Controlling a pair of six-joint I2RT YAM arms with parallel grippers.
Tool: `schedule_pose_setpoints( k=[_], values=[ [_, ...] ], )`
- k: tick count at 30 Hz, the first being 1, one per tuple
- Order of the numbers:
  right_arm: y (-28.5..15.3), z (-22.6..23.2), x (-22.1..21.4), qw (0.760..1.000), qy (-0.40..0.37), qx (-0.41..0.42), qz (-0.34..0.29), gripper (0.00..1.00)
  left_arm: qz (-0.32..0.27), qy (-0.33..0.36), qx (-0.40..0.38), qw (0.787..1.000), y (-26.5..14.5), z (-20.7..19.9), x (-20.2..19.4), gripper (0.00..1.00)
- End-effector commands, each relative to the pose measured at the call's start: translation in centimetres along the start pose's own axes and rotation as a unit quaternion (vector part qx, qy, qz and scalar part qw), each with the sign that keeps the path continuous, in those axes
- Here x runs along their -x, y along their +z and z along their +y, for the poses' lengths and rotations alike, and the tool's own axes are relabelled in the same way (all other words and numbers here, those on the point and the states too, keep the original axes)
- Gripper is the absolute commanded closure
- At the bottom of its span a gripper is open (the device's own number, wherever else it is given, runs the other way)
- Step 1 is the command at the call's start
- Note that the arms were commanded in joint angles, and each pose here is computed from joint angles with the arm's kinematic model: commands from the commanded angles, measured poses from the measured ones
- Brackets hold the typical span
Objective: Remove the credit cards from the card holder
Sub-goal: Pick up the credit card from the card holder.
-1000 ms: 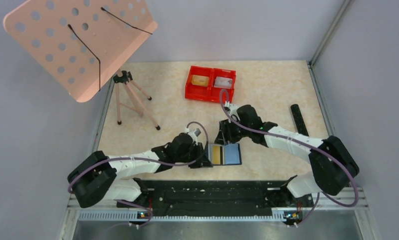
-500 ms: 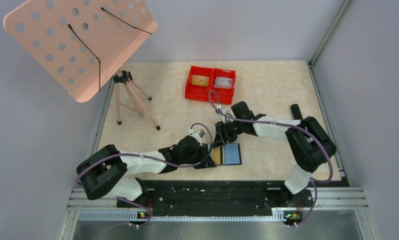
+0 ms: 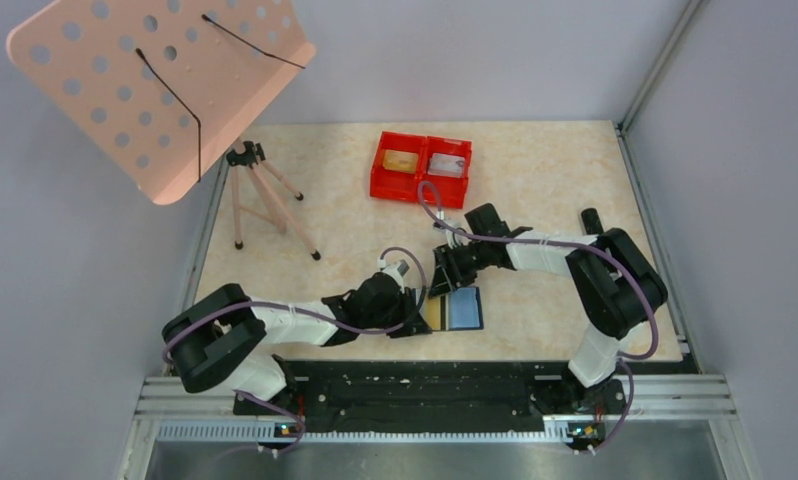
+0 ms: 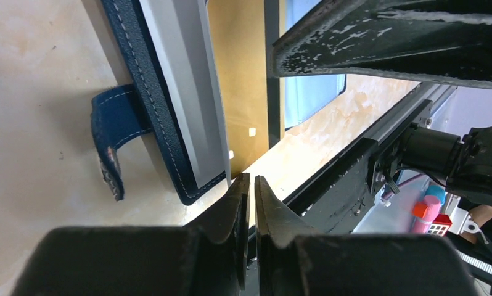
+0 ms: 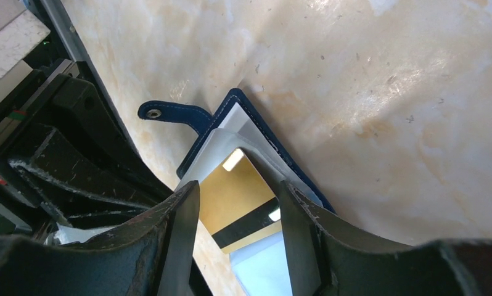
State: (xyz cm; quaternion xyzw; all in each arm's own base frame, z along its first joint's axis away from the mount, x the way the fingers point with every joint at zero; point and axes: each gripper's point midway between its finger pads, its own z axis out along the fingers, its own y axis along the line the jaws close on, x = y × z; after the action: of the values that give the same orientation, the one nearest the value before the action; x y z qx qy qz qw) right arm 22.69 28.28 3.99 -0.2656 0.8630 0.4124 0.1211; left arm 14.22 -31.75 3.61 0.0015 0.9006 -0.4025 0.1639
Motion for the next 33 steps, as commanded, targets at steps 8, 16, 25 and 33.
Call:
schedule_pose_setpoints(
  k=[8,16,25,33],
  values=[
    [-0.3,1.0,-0.6,0.999,-0.01,0.045,0.011,0.54,-0.012,0.001,0.015,1.0,0.7,1.1,0.1,0.89],
    [-0.5,0.9,-1.9,0.998,0.006,0.045,0.038,0.59,-0.012,-0.001,0.026,1.0,0.8,1.8,0.0,0.9],
    [-0.5,1.0,-3.4,0.996,0.031,0.055,0.066,0.68,-0.027,-0.001,0.034,0.999,0.4,2.3,0.3,0.9],
    [-0.6,1.3,-4.4,0.995,0.04,0.064,0.071,0.81,-0.027,-0.001,0.033,0.999,0.5,2.3,0.3,0.9]
  ],
)
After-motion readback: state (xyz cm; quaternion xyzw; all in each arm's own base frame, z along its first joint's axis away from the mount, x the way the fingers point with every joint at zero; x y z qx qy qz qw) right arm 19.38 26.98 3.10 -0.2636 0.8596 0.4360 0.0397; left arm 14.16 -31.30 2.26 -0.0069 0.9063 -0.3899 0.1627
